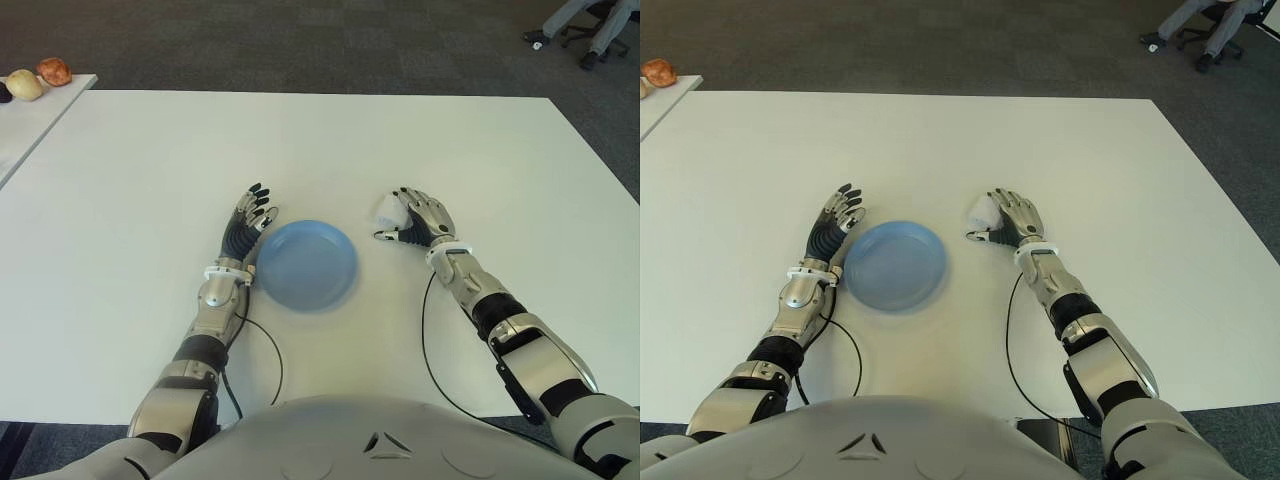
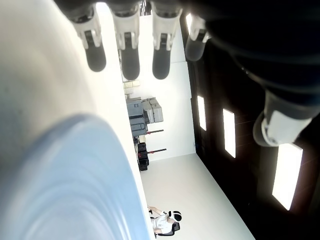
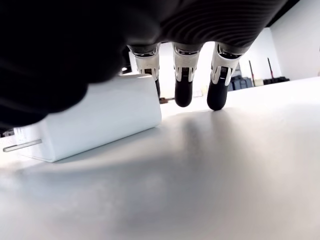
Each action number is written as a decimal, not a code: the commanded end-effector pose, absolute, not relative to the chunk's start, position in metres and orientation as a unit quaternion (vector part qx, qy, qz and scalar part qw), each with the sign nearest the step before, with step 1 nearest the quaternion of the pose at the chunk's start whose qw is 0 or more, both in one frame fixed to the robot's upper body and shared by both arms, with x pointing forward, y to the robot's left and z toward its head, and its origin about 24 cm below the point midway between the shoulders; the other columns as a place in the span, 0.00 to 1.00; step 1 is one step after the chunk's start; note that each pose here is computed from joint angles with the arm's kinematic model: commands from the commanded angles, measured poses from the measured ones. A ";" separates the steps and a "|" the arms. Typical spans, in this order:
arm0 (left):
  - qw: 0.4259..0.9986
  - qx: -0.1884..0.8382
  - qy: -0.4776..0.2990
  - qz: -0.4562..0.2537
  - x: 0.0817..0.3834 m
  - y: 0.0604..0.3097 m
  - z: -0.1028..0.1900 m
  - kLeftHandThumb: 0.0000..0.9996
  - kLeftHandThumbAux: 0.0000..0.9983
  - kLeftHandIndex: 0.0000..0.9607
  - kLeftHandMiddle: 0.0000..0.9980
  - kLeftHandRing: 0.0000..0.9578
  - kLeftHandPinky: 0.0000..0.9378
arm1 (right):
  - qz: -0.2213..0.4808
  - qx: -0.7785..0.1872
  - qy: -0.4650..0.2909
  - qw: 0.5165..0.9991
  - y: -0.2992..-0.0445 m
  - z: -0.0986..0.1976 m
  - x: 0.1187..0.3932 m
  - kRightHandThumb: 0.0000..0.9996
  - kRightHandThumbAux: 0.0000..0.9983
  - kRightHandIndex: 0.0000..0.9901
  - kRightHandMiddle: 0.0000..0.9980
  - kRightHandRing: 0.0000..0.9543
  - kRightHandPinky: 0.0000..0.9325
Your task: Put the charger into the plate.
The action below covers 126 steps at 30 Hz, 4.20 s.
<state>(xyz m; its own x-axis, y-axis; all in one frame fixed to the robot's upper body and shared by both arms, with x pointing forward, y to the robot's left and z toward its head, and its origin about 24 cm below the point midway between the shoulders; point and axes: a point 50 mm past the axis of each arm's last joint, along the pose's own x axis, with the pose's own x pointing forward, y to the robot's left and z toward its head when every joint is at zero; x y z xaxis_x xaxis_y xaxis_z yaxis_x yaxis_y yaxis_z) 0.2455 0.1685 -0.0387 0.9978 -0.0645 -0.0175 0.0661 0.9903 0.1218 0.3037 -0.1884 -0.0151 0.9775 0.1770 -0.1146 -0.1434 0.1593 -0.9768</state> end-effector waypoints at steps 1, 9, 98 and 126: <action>0.994 0.058 0.089 -0.032 0.211 0.170 -0.072 0.00 0.50 0.08 0.16 0.16 0.16 | 0.114 -0.626 -0.012 0.771 -0.187 -0.021 0.300 0.47 0.36 0.10 0.18 0.27 0.46; 0.994 0.061 0.091 -0.030 0.211 0.171 -0.072 0.00 0.49 0.06 0.14 0.15 0.15 | 0.115 -0.608 -0.019 0.785 -0.186 -0.018 0.301 0.70 0.48 0.35 0.44 0.49 0.59; 0.994 0.057 0.091 -0.029 0.216 0.170 -0.072 0.00 0.51 0.07 0.15 0.15 0.16 | 0.066 -0.502 -0.294 0.811 -0.130 0.132 0.285 0.85 0.68 0.40 0.54 0.87 0.90; 0.994 0.026 0.108 -0.023 0.221 0.163 -0.074 0.00 0.51 0.09 0.15 0.15 0.15 | 0.213 -0.493 -0.217 0.815 -0.097 0.088 0.249 0.85 0.68 0.40 0.54 0.87 0.89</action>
